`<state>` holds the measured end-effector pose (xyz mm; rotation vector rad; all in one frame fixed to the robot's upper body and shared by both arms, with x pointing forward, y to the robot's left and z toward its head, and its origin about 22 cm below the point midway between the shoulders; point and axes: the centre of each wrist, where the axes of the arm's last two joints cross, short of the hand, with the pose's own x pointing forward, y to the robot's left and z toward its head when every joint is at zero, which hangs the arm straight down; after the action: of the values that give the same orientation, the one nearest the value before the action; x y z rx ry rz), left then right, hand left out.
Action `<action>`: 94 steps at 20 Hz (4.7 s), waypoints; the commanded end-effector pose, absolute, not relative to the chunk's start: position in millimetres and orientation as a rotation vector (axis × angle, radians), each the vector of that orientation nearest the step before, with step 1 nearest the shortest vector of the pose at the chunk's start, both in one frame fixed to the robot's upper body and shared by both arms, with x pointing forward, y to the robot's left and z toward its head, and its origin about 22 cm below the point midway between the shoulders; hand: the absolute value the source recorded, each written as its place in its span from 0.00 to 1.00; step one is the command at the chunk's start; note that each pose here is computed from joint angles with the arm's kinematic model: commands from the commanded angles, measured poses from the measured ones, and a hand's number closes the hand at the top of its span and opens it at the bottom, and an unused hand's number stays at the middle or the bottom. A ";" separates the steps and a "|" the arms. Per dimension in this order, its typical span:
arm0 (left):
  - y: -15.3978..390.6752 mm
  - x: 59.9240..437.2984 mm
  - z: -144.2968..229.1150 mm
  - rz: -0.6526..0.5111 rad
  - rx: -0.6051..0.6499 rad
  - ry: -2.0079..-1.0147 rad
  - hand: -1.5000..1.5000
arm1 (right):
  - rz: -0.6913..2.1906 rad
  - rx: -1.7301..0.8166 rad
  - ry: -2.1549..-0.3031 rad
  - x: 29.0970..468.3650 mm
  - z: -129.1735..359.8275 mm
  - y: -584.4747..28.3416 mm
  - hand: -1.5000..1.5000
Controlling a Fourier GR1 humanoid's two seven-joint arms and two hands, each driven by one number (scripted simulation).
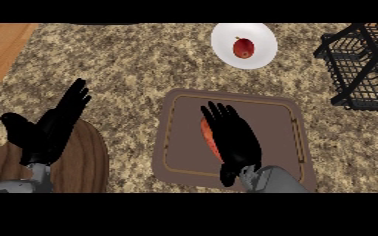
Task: Pick the sweet potato from the tray and place it in the tiered basket
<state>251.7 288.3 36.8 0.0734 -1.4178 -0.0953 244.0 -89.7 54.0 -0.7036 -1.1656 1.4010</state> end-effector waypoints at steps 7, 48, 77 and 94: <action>279.4 257.1 38.6 -0.090 0.066 -1.422 0.50 | 1.508 -0.575 -1.000 249.7 32.5 -81.0 1.00; 293.1 251.6 32.5 -0.094 0.052 -1.422 0.50 | 0.841 -0.664 -1.904 225.0 250.5 -592.5 1.00; 278.2 271.4 43.0 -0.120 0.046 -1.431 0.50 | 0.947 -0.569 -1.765 322.9 219.6 -541.6 1.00; 275.7 268.9 36.4 -0.131 0.044 -1.433 0.50 | 0.727 -0.605 -1.895 375.0 180.3 -491.6 0.00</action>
<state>261.9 283.0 33.2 0.0462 -1.4321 -0.1232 361.6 -506.9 185.1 -0.6532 -1.8680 0.7546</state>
